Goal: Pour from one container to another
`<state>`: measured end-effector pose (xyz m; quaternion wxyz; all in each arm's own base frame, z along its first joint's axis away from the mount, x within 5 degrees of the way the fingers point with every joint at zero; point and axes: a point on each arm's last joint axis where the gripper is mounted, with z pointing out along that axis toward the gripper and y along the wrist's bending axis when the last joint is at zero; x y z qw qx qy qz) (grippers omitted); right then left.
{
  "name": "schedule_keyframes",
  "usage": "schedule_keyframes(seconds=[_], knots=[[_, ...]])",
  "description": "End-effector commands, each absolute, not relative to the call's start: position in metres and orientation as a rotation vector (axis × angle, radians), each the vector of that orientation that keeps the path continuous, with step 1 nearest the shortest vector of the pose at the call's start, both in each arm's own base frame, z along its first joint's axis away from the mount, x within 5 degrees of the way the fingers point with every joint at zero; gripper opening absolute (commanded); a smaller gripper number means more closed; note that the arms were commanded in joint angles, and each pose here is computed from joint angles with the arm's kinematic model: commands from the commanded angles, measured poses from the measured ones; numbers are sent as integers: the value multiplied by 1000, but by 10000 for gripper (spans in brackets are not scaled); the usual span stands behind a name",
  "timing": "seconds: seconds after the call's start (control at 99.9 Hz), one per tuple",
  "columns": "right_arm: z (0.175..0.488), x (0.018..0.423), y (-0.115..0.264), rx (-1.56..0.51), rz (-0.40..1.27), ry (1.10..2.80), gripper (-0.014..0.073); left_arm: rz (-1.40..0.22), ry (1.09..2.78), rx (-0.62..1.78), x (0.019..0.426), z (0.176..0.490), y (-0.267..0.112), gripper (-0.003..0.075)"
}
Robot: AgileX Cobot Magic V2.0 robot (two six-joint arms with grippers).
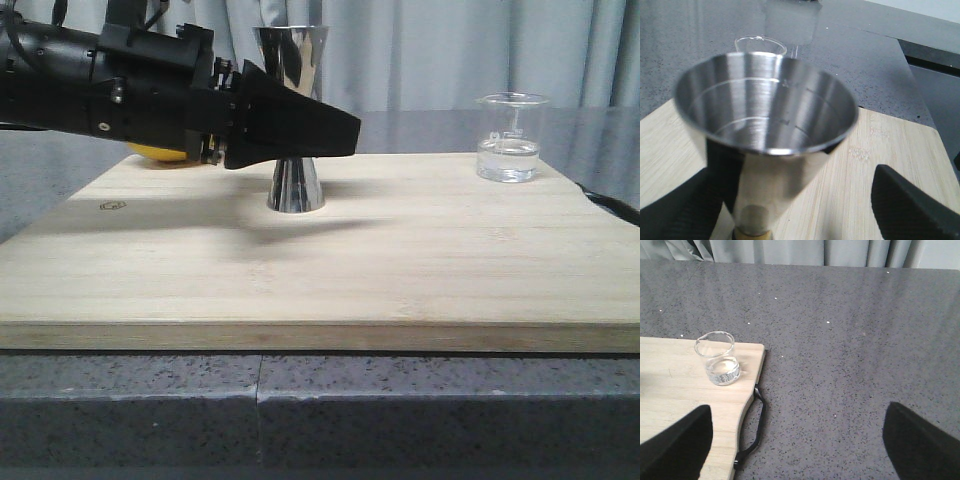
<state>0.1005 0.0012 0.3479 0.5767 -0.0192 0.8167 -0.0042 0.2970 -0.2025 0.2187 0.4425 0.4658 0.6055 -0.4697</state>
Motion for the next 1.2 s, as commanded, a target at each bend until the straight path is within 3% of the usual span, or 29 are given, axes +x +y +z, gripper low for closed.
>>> schedule_keyframes(seconds=[0.0,0.24,0.41,1.191], knots=[[365,104,0,-46,-25,1812,629,-1209,1378,1095,296,248,-205,514],[365,104,0,-46,-25,1812,629,-1211,1376,1095,296,248,-205,321],[365,104,0,-46,-25,1812,629,-1208,1368,1096,297,250,-206,240],[366,104,0,-45,-27,1791,629,-1242,1239,1122,300,272,-210,238]])
